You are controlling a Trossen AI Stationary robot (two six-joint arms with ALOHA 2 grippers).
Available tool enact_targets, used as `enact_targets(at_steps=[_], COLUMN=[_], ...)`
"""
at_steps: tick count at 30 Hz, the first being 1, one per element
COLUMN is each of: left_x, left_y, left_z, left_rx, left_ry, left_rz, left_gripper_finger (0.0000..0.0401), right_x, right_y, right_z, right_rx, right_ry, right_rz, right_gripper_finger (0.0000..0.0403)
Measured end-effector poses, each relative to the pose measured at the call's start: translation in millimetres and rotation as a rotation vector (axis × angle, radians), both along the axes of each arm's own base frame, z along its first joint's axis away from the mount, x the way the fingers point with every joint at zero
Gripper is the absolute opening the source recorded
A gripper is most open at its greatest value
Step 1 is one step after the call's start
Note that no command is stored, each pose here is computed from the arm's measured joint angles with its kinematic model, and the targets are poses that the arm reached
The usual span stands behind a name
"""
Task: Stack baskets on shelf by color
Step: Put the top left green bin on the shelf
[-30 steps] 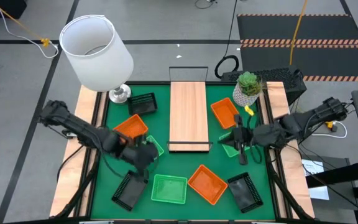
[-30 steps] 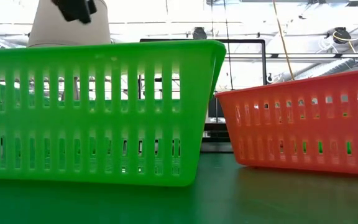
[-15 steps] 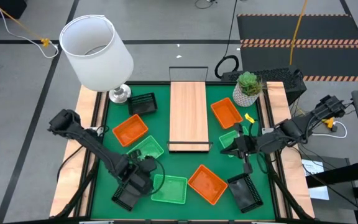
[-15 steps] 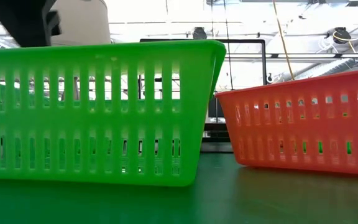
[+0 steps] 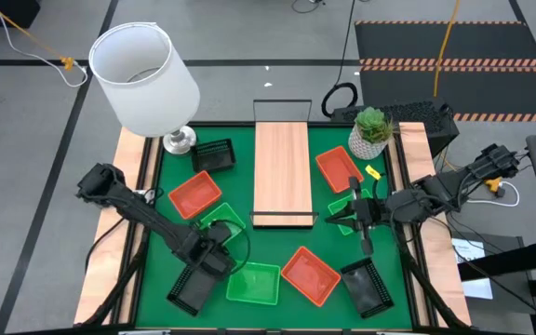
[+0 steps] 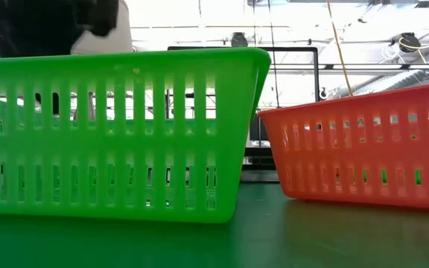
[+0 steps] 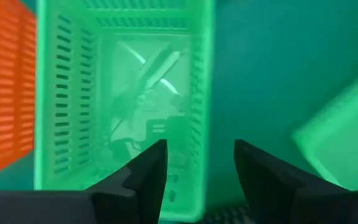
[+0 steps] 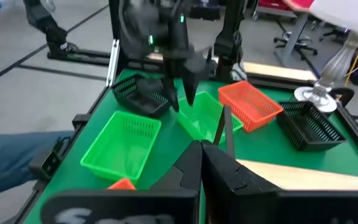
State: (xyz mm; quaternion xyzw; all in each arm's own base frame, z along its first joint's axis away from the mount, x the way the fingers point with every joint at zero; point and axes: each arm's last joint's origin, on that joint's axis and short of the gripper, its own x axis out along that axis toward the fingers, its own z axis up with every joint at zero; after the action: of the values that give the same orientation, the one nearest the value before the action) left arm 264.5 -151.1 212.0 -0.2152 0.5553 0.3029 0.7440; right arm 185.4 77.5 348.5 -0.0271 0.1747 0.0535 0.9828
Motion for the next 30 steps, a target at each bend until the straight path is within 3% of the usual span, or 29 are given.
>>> enact_targets(at_steps=[15,30], left_x=[-11,-9], left_y=[4,2], left_z=[-16,-28], left_rx=[0.004,-0.019], left_ry=[0.054,0.029], left_rz=[0.035,-0.058], left_gripper_finger=[0.0183,0.0058], right_x=[1,1], right_y=[-3,-3], right_z=[0,0], right_rx=[-0.018,-0.018], right_ry=[0.0,0.0], right_rz=[-0.01,-0.009], right_gripper_finger=[0.0,0.0])
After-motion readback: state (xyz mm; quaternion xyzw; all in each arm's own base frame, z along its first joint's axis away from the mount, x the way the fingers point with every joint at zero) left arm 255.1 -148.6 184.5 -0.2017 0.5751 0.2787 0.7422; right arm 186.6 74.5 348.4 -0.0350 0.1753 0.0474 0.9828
